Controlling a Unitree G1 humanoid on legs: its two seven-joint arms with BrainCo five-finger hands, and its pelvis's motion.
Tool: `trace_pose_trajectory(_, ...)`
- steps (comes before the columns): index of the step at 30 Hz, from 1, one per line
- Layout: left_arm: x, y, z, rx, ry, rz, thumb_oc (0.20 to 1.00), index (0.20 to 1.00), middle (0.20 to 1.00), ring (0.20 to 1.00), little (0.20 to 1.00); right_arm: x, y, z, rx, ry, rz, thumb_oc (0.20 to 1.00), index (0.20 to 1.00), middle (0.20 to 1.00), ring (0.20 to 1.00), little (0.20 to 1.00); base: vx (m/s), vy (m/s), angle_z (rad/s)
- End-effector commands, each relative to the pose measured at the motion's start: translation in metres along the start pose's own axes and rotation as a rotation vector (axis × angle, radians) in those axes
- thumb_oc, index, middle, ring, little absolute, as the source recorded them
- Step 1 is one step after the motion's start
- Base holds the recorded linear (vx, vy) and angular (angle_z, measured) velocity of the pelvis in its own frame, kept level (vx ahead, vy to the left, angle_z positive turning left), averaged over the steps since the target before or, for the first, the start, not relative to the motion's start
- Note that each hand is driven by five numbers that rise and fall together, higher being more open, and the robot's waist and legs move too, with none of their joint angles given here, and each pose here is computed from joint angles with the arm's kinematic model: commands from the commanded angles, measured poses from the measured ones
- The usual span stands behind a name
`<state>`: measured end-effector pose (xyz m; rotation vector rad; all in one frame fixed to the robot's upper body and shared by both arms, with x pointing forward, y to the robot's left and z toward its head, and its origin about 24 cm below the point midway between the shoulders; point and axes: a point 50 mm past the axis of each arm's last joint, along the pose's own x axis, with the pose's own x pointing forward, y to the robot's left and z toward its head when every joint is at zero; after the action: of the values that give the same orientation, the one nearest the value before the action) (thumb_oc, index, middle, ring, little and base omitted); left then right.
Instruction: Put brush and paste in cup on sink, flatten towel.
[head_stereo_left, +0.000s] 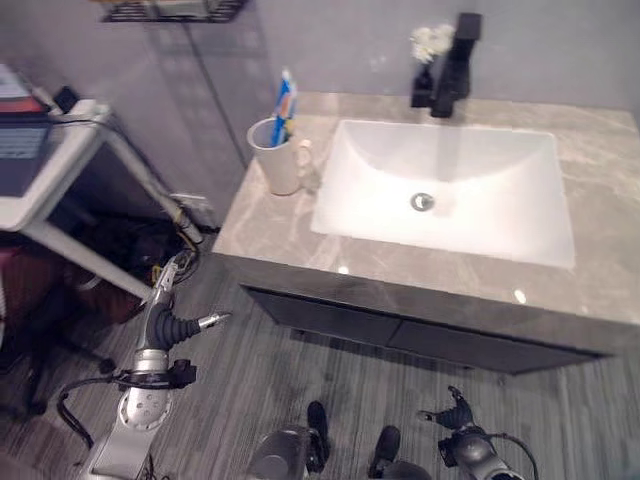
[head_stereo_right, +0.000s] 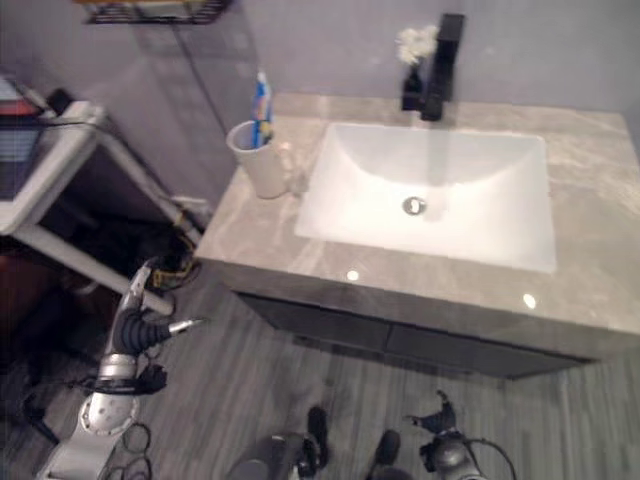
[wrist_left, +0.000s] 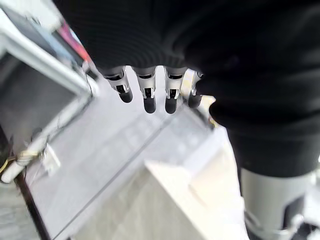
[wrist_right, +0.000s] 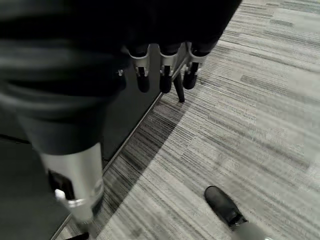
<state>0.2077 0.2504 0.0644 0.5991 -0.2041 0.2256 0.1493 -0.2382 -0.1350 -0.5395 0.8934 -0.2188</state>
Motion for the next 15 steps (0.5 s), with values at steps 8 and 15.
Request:
trace_pose_trajectory(8, 0.018, 0.014, 0.056, -0.189, -0.260, -0.027, 1.000, 1.000, 1.000, 1.000, 1.000, -0.006, 0.000, -0.031, 0.045, 0.154, 0.005, 1.000, 1.000, 1.000, 1.000, 1.000, 0.11, 0.124, 0.28)
trace_pose_trajectory(15, 0.025, 0.015, 0.087, -0.235, -0.407, -0.227, 0.200, 0.200, 0.200, 0.200, 0.200, -0.003, 0.002, -0.020, 0.079, 0.125, 0.040, 1.000, 1.000, 1.000, 1.000, 1.000, 0.02, 0.106, 0.07)
